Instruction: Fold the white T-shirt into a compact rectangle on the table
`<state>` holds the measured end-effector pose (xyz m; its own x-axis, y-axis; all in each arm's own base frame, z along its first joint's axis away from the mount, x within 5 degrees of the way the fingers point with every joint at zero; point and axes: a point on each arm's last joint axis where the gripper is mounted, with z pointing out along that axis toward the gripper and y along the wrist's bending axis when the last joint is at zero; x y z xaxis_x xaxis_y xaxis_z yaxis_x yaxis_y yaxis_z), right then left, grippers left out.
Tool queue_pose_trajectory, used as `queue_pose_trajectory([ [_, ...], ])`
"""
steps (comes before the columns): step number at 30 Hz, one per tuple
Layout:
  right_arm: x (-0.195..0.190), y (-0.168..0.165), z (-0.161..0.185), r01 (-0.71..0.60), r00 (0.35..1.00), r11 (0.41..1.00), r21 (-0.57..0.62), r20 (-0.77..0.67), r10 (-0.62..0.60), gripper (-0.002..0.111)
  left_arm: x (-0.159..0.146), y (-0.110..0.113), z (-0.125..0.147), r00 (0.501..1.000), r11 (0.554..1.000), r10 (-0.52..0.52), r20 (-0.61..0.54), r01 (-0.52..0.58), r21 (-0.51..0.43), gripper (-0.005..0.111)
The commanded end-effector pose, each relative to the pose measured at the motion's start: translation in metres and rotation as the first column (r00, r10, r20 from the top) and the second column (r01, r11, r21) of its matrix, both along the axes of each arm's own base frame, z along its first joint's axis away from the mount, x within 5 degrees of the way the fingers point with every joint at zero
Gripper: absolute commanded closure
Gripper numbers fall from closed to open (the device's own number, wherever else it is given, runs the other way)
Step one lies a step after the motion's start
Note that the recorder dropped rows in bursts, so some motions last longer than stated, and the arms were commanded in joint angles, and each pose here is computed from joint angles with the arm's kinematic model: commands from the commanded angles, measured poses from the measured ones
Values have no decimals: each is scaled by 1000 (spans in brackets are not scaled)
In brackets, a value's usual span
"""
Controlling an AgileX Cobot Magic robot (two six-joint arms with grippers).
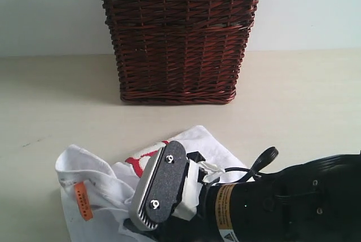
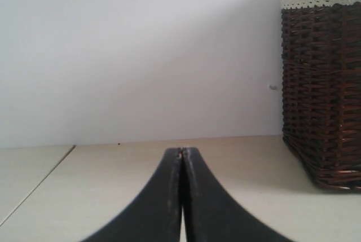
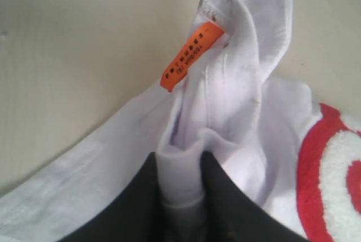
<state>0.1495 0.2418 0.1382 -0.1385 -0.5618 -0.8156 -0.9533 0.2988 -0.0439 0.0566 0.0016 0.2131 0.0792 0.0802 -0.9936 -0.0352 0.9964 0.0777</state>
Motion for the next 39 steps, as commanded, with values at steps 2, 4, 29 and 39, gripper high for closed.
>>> queue_pose_trajectory([
  [2,-3,5,-1,-88,996,996,11,31,87,108,-1,0,0,1000,1000,1,6,-1,-11,107],
  [4,-3,5,-3,-90,996,996,11,26,89,108,-1,0,0,1000,1000,1,6,-1,-11,107],
  [29,-7,8,-1,-67,995,995,78,-64,72,54,-1,0,0,1000,1000,1,6,-1,-11,107],
  [39,-12,4,52,-33,998,963,267,-49,48,54,-1,0,0,1000,1000,1,6,-1,-11,107],
])
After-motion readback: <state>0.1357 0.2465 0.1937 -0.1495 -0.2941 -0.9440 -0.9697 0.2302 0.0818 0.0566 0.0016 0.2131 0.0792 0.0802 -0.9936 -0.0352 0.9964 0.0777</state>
